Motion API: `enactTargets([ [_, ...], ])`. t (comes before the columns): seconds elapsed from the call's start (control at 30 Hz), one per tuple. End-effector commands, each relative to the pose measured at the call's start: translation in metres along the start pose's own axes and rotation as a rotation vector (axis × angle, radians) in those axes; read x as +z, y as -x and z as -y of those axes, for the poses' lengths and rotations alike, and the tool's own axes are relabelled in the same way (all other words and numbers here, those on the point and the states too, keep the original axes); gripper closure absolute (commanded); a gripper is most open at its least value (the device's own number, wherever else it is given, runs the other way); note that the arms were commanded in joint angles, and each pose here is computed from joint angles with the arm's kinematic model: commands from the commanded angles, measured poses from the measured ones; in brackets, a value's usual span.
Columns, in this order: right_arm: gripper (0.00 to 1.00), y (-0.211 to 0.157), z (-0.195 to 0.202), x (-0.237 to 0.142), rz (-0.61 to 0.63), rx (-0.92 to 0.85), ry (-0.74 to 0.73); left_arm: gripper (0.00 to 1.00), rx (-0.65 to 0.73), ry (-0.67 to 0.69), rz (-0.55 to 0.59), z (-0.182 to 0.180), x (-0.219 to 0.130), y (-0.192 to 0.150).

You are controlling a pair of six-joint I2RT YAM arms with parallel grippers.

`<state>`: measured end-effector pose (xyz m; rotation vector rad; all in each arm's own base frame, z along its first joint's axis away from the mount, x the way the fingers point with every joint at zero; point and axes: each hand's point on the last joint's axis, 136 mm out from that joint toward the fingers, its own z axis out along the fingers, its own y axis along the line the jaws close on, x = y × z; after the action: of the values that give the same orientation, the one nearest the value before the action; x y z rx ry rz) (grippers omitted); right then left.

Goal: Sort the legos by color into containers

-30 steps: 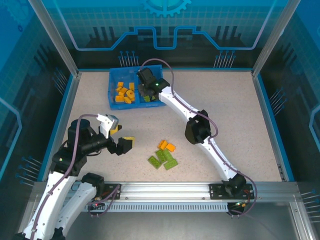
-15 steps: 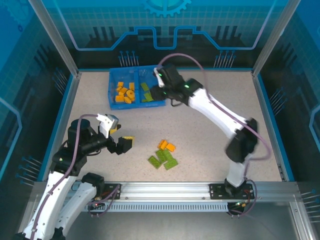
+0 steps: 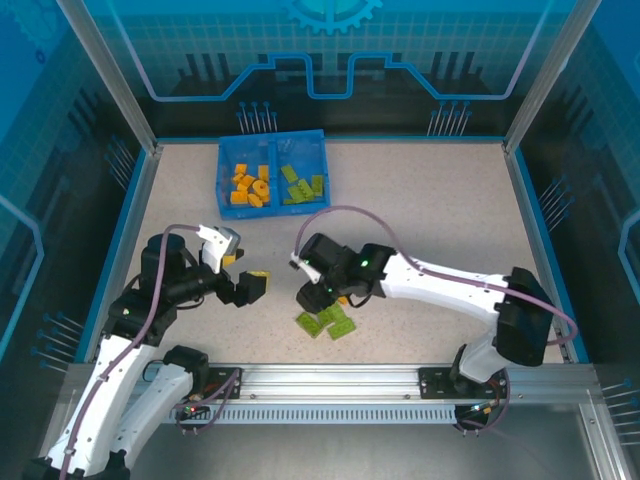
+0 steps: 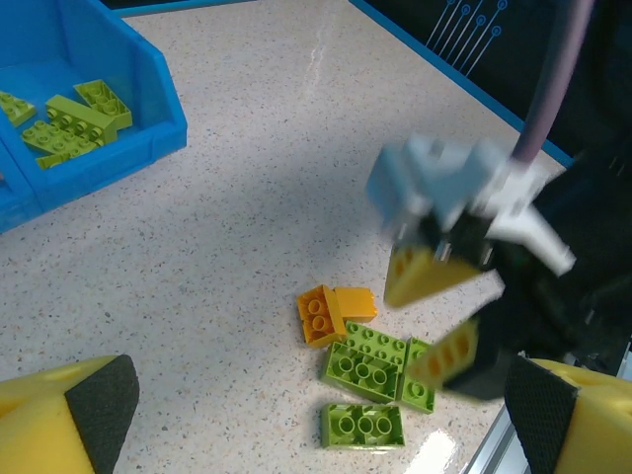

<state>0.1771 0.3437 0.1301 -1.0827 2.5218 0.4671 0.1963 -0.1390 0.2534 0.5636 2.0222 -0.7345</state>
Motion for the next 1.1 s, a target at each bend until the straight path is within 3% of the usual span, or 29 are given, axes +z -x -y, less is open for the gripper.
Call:
enactTargets([
  [0.0,0.47,-0.011,-0.018,0.026,-0.060,-0.013,0.023,0.01,0.024,0.005,-0.001,0.001,-0.003,-0.001],
  [0.23,0.47,-0.023,-0.017,0.064,-0.142,-0.099,-0.040,0.01,0.021,0.015,-0.006,-0.001,-0.003,-0.002],
  [0.73,0.48,-0.046,-0.011,0.096,-0.245,-0.125,-0.103,0.01,0.036,-0.016,-0.007,0.005,-0.003,-0.002],
  [0.9,0.49,-0.062,-0.003,0.103,-0.293,-0.127,-0.132,0.07,0.062,-0.112,-0.013,0.019,0.000,-0.004],
  [1.07,0.61,-0.063,0.005,0.104,-0.292,-0.099,-0.165,0.03,0.094,-0.205,-0.034,0.031,0.002,-0.010],
])
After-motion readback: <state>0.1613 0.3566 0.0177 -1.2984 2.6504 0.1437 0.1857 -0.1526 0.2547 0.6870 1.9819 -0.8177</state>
